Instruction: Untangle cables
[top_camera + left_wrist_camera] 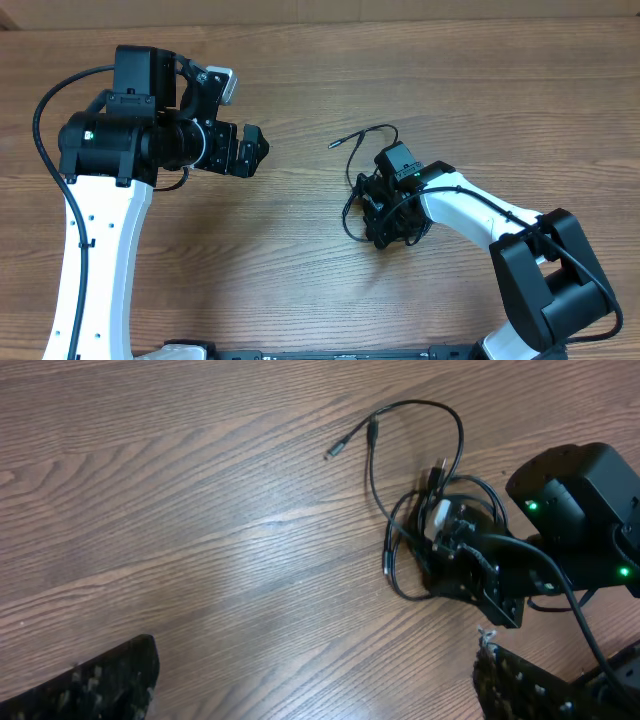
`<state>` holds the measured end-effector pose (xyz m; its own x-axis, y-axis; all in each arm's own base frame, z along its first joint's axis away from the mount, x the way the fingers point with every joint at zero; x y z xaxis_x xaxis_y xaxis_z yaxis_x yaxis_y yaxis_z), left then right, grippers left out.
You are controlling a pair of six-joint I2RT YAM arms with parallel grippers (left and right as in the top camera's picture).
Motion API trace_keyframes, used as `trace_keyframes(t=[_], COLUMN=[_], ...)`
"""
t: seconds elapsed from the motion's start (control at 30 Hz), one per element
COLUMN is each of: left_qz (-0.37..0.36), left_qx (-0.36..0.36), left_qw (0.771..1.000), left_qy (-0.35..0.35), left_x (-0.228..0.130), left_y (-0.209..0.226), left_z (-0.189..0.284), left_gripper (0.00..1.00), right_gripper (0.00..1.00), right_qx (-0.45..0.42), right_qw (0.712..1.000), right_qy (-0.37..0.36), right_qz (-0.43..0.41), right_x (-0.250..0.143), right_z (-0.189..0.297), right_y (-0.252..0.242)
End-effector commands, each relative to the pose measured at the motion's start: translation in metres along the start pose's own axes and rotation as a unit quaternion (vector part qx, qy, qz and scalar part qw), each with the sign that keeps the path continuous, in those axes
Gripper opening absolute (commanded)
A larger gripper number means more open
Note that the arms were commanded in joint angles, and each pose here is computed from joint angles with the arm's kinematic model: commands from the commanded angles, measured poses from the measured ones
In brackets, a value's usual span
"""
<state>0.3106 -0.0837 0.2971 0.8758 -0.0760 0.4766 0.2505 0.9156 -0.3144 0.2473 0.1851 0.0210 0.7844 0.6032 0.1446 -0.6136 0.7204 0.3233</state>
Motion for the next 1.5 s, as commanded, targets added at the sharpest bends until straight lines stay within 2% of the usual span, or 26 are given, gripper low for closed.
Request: trace_keyframes(t=[0.0, 0.17, 0.27, 0.37, 0.5, 0.53, 0.6, 0.67, 0.8, 0.87, 0.93, 0.97, 1.03, 1.13, 1.23, 1.37, 1.47], left_qz=[-0.015, -0.015, -0.015, -0.016, -0.018, -0.018, -0.018, -0.018, -0.017, -0.016, -0.016, -0.016, -0.012, -0.005, -0.005, -0.005, -0.005], left_qx=[0.006, 0.008, 0.008, 0.008, 0.008, 0.008, 0.008, 0.008, 0.014, 0.013, 0.013, 0.011, 0.011, 0.011, 0.011, 0.011, 0.011], left_qw=[1.000, 1.000, 1.000, 1.000, 0.999, 0.999, 0.999, 0.999, 0.999, 0.999, 1.000, 1.000, 1.000, 1.000, 1.000, 1.000, 1.000], left_qy=[-0.019, -0.019, -0.019, -0.022, -0.026, -0.027, -0.027, -0.026, -0.024, -0.024, -0.024, -0.024, -0.024, -0.024, -0.024, -0.023, -0.023], left_x=[0.004, 0.003, 0.004, 0.005, 0.007, 0.007, 0.007, 0.007, 0.006, 0.006, 0.006, 0.006, 0.006, 0.006, 0.006, 0.005, 0.006], left_y=[-0.002, -0.002, -0.002, -0.002, -0.002, -0.002, -0.002, -0.001, 0.000, 0.000, 0.000, -0.001, -0.001, -0.001, -0.001, -0.001, 0.000], left_z=[0.013, 0.013, 0.013, 0.013, 0.013, 0.013, 0.013, 0.013, 0.013, 0.013, 0.013, 0.013, 0.013, 0.013, 0.013, 0.013, 0.013], left_gripper=[1.00, 1.00, 1.00, 1.00, 1.00, 1.00, 1.00, 1.00, 1.00, 1.00, 1.00, 1.00, 1.00, 1.00, 1.00, 1.00, 1.00], right_gripper=[0.04, 0.04, 0.04, 0.04, 0.04, 0.04, 0.04, 0.04, 0.04, 0.04, 0.04, 0.04, 0.04, 0.04, 0.04, 0.04, 0.04], right_qx=[0.031, 0.056, 0.077, 0.077, 0.057, 0.058, 0.048, 0.031, -0.002, -0.025, -0.043, -0.053, -0.081, -0.112, -0.102, -0.084, -0.076], right_qw=[0.999, 0.992, 0.988, 0.988, 0.980, 0.970, 0.951, 0.919, 0.844, 0.817, 0.812, 0.819, 0.847, 0.902, 0.933, 0.945, 0.933], right_qy=[-0.015, -0.053, -0.085, -0.111, -0.186, -0.235, -0.304, -0.390, -0.531, -0.571, -0.579, -0.570, -0.525, -0.409, -0.325, -0.299, -0.348], right_qz=[-0.021, -0.100, -0.101, -0.071, -0.029, -0.006, 0.025, 0.046, 0.071, 0.069, 0.053, 0.035, -0.011, -0.080, -0.115, -0.102, -0.052], right_x=[0.005, 0.030, 0.058, 0.084, 0.130, 0.143, 0.155, 0.161, 0.143, 0.128, 0.119, 0.116, 0.112, 0.112, 0.120, 0.137, 0.150], right_z=[-0.001, 0.010, 0.039, 0.080, 0.189, 0.239, 0.298, 0.366, 0.482, 0.517, 0.527, 0.523, 0.499, 0.434, 0.377, 0.342, 0.367], right_y=[0.008, 0.015, 0.029, 0.052, 0.099, 0.116, 0.130, 0.139, 0.147, 0.141, 0.128, 0.116, 0.085, 0.037, 0.012, 0.018, 0.054])
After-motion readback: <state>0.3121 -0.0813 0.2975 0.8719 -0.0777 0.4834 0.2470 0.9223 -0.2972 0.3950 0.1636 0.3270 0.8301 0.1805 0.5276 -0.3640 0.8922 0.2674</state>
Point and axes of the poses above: each gripper's point midway between its finger pads, its own z axis back along the fingers, its own y axis along the line the jaws close on, x = y × z, the point moved 2 cm from there along z, back along the fingers, and after that the axes turned 5 degrees about z, right-handed, at the moved point
